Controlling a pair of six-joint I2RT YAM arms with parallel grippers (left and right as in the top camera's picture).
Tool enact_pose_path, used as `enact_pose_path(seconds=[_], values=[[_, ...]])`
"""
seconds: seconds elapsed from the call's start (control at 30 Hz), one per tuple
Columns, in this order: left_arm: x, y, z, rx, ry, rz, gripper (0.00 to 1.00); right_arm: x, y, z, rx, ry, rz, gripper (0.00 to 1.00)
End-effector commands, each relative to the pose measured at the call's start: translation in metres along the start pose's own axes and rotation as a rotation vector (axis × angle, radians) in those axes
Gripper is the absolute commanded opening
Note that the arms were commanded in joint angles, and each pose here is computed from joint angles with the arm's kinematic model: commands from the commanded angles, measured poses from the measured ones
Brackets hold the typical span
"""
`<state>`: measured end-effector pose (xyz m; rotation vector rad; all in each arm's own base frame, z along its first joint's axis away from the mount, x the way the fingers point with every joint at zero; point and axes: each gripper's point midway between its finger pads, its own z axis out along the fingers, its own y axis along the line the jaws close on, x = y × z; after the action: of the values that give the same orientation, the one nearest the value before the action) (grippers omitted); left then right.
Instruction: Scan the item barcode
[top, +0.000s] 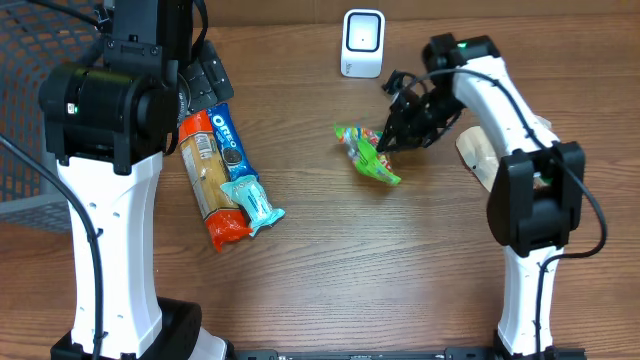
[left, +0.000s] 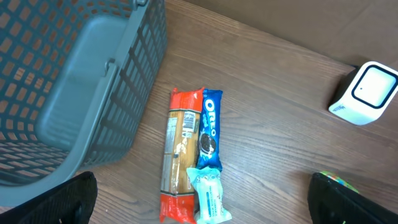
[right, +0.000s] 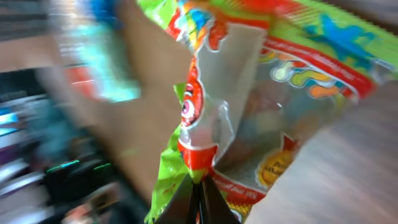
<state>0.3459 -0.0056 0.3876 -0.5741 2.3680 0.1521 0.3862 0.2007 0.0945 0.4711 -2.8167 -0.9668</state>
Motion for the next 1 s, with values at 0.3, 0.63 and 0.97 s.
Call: enact_pose_path(seconds=[0.3, 0.63, 0.97], values=[[-0.001, 0.001, 0.003, -0.017, -0.002, -0.018, 1.0, 0.024, -0.014, 0.002, 0.502, 0.06, 0.106, 0.28], [-0.001, 0.001, 0.003, -0.017, -0.003, -0.018, 1.0, 0.012, 0.011, -0.027, 0.546, -0.081, 0.049, 0.41], [-0.001, 0.001, 0.003, -0.017, -0.003, -0.018, 1.0, -0.014, 0.011, -0.009, 0.782, -0.205, -0.061, 0.52]])
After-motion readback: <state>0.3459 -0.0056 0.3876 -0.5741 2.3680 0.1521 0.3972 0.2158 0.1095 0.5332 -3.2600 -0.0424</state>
